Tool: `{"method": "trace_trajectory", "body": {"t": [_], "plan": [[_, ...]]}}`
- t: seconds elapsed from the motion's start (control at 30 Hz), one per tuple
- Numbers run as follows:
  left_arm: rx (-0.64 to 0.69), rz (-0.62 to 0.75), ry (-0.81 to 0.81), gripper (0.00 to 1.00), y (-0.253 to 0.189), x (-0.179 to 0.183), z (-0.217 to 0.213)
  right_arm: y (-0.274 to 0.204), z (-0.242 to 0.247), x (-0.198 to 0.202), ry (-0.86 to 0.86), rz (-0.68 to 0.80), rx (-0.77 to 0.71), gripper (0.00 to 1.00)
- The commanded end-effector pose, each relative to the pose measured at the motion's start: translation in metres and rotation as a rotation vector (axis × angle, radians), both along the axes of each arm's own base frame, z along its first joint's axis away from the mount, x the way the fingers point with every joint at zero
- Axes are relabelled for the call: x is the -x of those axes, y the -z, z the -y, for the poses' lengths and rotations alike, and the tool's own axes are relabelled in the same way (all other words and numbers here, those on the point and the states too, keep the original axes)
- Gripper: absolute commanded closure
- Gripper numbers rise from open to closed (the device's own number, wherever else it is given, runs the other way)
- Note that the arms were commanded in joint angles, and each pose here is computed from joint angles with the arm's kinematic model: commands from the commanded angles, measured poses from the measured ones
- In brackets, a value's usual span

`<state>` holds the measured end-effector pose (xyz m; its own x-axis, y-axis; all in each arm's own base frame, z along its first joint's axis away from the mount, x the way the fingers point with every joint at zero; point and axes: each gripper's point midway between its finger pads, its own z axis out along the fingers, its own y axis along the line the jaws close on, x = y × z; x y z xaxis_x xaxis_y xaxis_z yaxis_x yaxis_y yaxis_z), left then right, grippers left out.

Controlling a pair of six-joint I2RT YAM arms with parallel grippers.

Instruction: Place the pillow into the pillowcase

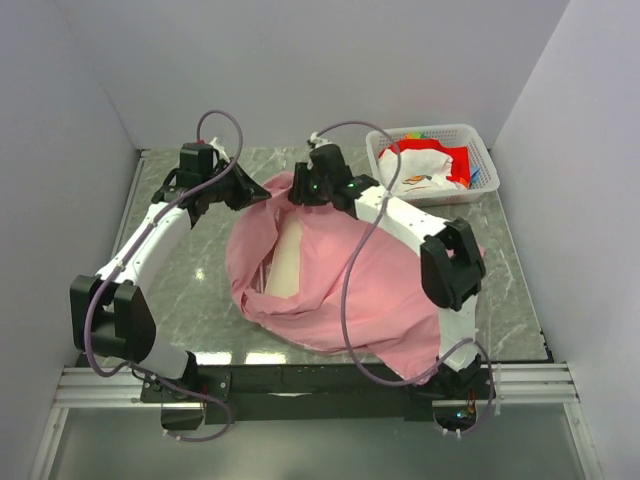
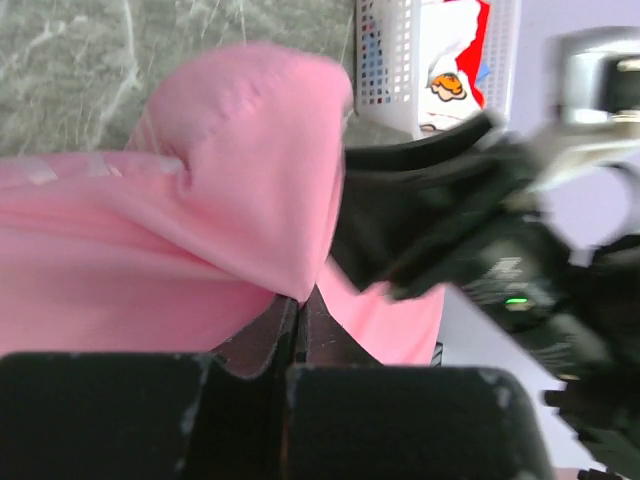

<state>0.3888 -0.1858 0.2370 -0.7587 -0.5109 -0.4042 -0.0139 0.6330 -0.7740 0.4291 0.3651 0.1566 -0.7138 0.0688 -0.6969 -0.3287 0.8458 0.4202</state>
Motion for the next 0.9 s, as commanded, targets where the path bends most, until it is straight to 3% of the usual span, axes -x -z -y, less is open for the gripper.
{"method": "trace_trajectory", "body": {"t": [0.0, 0.1, 0.23, 0.33, 0.53, 0.57, 0.7, 0.77, 0.8, 0.83, 0.87], "plan": [[0.024, -0.007, 0.012, 0.99, -0.012, -0.001, 0.003, -0.092, 0.012, 0.004, 0.037, 0.166, -0.167, 0.44], [0.036, 0.014, 0.036, 0.99, -0.021, -0.009, 0.008, -0.096, 0.032, 0.016, 0.061, 0.201, -0.142, 0.31], [0.025, 0.012, 0.090, 0.99, -0.027, -0.021, 0.022, -0.075, 0.036, 0.005, 0.014, 0.183, -0.069, 0.25], [-0.017, -0.028, 0.121, 0.99, -0.016, -0.022, 0.033, -0.056, 0.032, -0.015, -0.063, 0.141, -0.086, 0.22], [0.032, -0.081, 0.168, 0.97, 0.006, -0.020, 0.044, -0.016, 0.017, -0.026, -0.157, 0.028, -0.124, 0.21], [0.042, -0.085, 0.184, 0.96, 0.007, -0.019, 0.045, -0.009, 0.016, -0.032, -0.157, 0.007, -0.112, 0.23], [0.043, -0.077, 0.216, 0.84, 0.008, -0.009, 0.046, -0.016, 0.033, -0.057, -0.092, -0.012, -0.136, 0.70], [0.025, -0.065, 0.228, 0.75, 0.007, -0.001, 0.042, -0.029, 0.044, -0.070, -0.059, -0.005, -0.148, 0.83], [0.006, -0.076, 0.217, 0.73, 0.014, 0.001, 0.038, -0.032, 0.057, -0.081, -0.017, -0.008, -0.147, 0.94], [0.000, -0.072, 0.206, 0.71, 0.013, 0.003, 0.034, -0.036, 0.066, -0.088, 0.012, -0.007, -0.142, 0.99], [-0.006, -0.071, 0.196, 0.59, 0.015, 0.004, 0.030, -0.046, 0.071, -0.092, 0.029, 0.001, -0.137, 1.00]]}}
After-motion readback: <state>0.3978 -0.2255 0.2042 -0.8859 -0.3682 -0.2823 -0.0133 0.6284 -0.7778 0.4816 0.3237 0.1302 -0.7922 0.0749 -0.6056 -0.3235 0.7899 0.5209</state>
